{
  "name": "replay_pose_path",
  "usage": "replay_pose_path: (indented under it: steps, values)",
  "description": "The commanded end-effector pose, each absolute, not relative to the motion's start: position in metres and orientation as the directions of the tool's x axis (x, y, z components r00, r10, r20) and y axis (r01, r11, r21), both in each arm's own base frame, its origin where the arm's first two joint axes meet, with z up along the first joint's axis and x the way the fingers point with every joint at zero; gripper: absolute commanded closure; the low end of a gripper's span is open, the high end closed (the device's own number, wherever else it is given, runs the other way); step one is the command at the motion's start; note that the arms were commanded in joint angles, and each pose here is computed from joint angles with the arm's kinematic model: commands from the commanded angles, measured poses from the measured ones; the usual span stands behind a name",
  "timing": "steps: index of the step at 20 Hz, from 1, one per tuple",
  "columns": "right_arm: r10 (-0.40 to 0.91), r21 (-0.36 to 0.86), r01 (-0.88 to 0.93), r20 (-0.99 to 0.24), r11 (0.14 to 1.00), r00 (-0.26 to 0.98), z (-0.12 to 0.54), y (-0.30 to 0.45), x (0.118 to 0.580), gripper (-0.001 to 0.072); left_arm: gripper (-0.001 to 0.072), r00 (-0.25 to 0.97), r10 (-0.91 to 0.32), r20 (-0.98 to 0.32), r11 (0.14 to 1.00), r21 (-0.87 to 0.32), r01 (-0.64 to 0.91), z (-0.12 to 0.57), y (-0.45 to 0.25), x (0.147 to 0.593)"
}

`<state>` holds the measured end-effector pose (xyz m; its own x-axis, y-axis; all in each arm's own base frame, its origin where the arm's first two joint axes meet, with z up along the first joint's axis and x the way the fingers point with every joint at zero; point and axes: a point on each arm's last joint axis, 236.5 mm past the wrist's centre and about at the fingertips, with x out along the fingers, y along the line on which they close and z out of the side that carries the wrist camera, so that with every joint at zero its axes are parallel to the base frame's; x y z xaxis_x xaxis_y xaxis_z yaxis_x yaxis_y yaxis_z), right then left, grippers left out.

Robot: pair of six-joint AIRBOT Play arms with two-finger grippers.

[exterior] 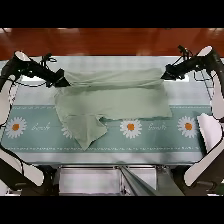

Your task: Fold the shirts.

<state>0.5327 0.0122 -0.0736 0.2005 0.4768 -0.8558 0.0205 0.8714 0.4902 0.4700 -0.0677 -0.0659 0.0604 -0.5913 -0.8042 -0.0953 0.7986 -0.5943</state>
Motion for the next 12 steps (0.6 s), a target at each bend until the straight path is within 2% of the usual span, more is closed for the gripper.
replay_pose_path:
  steps: [1,4,6,7,10,12]
  values:
    - [0.492,0.506,0.067,-0.856,0.86,0.158,-0.072,0.014,0.522,0.0296,0.0215,-0.044,-0.609,-0.792,0.79,-0.6,-0.125,-0.066,-0.069,0.446]
    - [0.482,0.497,0.131,-0.867,0.858,0.129,-0.044,-0.01,0.501,0.0297,0.0212,-0.064,-0.581,-0.812,0.8,-0.555,-0.228,-0.048,-0.044,0.433]
    - [0.476,0.485,0.173,-0.875,0.857,0.093,-0.023,-0.032,0.475,0.0298,0.0212,-0.024,-0.548,-0.836,0.824,-0.535,-0.185,-0.016,-0.026,0.426]
    - [0.459,0.469,0.193,-0.883,0.862,0.095,-0.015,-0.043,0.463,0.0298,0.0212,-0.021,-0.497,-0.868,0.861,-0.49,-0.137,-0.002,-0.013,0.415]
    - [0.373,0.404,0.282,-0.914,0.87,0.158,-0.001,-0.078,0.42,0.0298,0.0212,-0.044,-0.295,-0.955,0.948,-0.286,-0.137,0.019,0.039,0.363]
    - [0.346,0.408,0.347,-0.91,0.844,0.228,-0.006,-0.088,0.386,0.0298,0.0212,0.05,-0.276,-0.96,0.939,-0.281,-0.197,0.026,0.051,0.342]
